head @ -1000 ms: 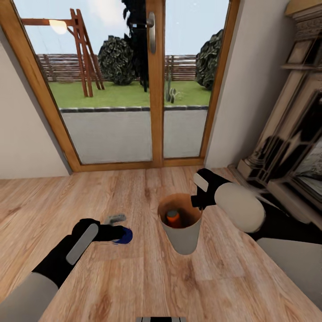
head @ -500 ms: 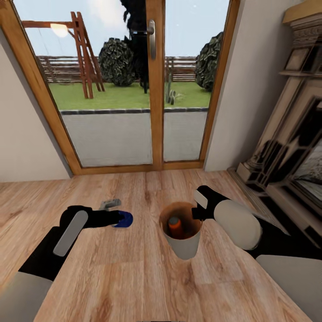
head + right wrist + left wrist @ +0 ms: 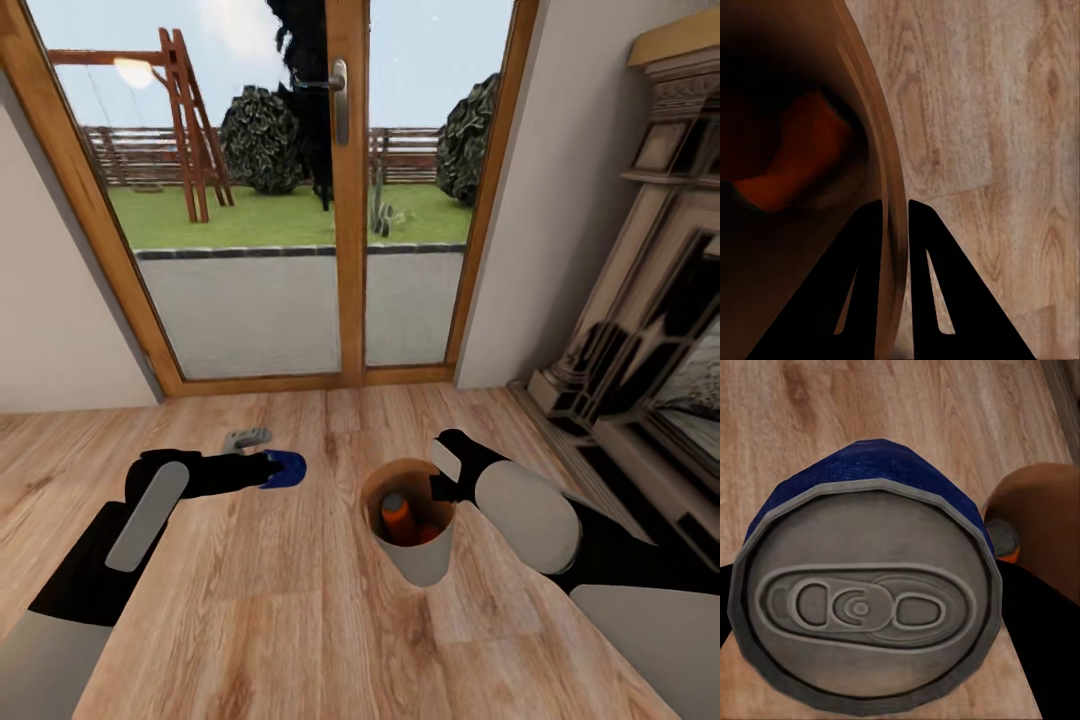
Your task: Put the three can of soda from the living room inside the tash can in the kitchen.
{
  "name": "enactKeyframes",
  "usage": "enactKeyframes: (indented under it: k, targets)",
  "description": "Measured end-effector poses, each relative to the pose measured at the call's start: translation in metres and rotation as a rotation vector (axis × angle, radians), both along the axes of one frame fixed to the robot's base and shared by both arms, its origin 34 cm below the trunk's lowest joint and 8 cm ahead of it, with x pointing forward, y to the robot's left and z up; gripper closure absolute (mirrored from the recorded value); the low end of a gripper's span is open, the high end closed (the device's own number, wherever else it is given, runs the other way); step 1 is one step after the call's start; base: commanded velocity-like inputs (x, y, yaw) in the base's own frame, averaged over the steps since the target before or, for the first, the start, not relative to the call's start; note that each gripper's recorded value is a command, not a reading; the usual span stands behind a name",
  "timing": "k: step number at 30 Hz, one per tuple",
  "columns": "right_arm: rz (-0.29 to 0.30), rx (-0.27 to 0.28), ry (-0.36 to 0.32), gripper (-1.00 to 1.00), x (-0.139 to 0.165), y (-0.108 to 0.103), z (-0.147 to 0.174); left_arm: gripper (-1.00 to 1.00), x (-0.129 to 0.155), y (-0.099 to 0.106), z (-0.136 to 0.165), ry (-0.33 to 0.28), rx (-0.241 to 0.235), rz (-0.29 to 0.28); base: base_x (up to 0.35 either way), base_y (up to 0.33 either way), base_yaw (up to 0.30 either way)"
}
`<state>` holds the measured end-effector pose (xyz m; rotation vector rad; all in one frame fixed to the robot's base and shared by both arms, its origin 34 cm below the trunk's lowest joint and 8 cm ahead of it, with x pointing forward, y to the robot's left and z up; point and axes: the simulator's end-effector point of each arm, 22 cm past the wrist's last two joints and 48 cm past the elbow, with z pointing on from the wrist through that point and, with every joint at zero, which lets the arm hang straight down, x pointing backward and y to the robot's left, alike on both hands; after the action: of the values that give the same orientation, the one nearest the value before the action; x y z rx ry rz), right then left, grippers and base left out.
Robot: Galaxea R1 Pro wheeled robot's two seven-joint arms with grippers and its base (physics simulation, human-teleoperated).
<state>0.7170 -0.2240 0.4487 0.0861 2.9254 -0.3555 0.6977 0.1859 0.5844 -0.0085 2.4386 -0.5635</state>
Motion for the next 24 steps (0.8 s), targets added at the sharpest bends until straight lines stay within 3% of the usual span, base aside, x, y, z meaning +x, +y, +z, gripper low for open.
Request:
enactKeyframes:
  k: [4, 12, 17, 24]
  targets:
    - [-0.005, 0.01, 0.001, 1.0, 0.001, 0.003, 0.007, 1.0, 0.002, -0.008, 0.021, -0.02, -0.03, -0.015, 0.0, 0.0, 0.0]
    - [0.014, 0.029, 0.009, 1.0, 0.001, 0.021, 0.023, 1.0, 0.006, -0.015, 0.047, -0.038, -0.048, -0.029, 0.0, 0.0, 0.0]
    - [0.02, 0.027, 0.009, 1.0, 0.004, 0.022, 0.034, 1.0, 0.002, -0.036, 0.07, -0.026, -0.162, -0.06, 0.0, 0.0, 0.0]
    - [0.02, 0.033, 0.013, 1.0, 0.006, 0.025, 0.048, 1.0, 0.002, -0.044, 0.088, -0.016, -0.195, -0.072, 0.0, 0.0, 0.0]
